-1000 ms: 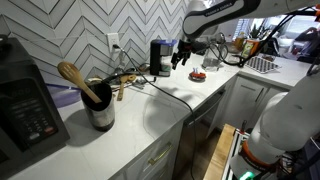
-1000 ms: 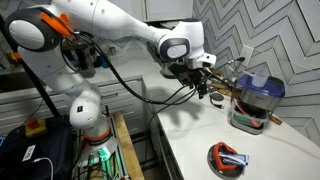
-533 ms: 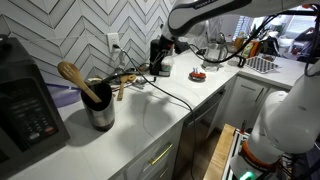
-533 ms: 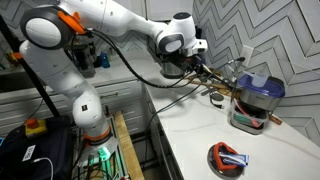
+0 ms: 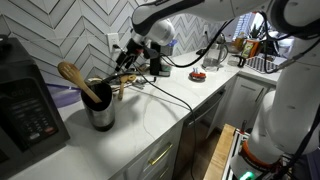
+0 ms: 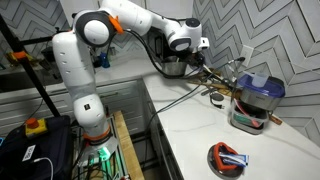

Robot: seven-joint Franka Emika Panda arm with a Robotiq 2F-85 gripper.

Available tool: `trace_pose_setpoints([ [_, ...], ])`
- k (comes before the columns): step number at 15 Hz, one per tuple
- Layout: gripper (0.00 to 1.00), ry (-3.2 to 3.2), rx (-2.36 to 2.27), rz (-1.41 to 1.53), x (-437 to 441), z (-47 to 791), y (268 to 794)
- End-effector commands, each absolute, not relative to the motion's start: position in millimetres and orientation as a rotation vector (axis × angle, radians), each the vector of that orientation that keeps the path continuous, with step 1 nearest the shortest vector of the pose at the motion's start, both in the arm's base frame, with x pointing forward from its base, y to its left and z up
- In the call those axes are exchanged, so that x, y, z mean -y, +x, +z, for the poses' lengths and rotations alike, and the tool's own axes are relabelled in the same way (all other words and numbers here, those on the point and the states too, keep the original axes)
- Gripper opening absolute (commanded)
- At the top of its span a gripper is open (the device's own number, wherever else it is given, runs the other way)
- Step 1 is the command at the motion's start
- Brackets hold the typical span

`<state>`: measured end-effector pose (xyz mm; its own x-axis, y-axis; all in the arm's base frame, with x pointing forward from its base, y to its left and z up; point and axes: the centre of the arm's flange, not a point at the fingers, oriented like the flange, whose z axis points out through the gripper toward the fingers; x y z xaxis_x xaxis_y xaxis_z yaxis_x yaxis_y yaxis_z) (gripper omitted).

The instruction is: Put the wooden cooking stick in the tool bucket

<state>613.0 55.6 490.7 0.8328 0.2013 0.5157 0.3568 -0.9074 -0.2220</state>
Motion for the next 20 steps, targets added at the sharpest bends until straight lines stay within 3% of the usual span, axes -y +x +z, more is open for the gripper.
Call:
trace_pose_setpoints([
  [1, 1.00, -2.667, 0.444, -0.650, -65.4, 476.8, 682.3],
  [2, 1.00, -2.688, 0.438, -0.695, -64.0, 480.4, 642.0],
  [7, 1.00, -2.678, 0.443, -0.676, -65.8, 468.5, 670.0],
  [13, 1.00, -2.820, 0.010, -0.528, -94.1, 432.8, 691.6],
  [20, 1.00, -2.780, 0.112, -0.441, -131.6, 416.9, 729.2],
])
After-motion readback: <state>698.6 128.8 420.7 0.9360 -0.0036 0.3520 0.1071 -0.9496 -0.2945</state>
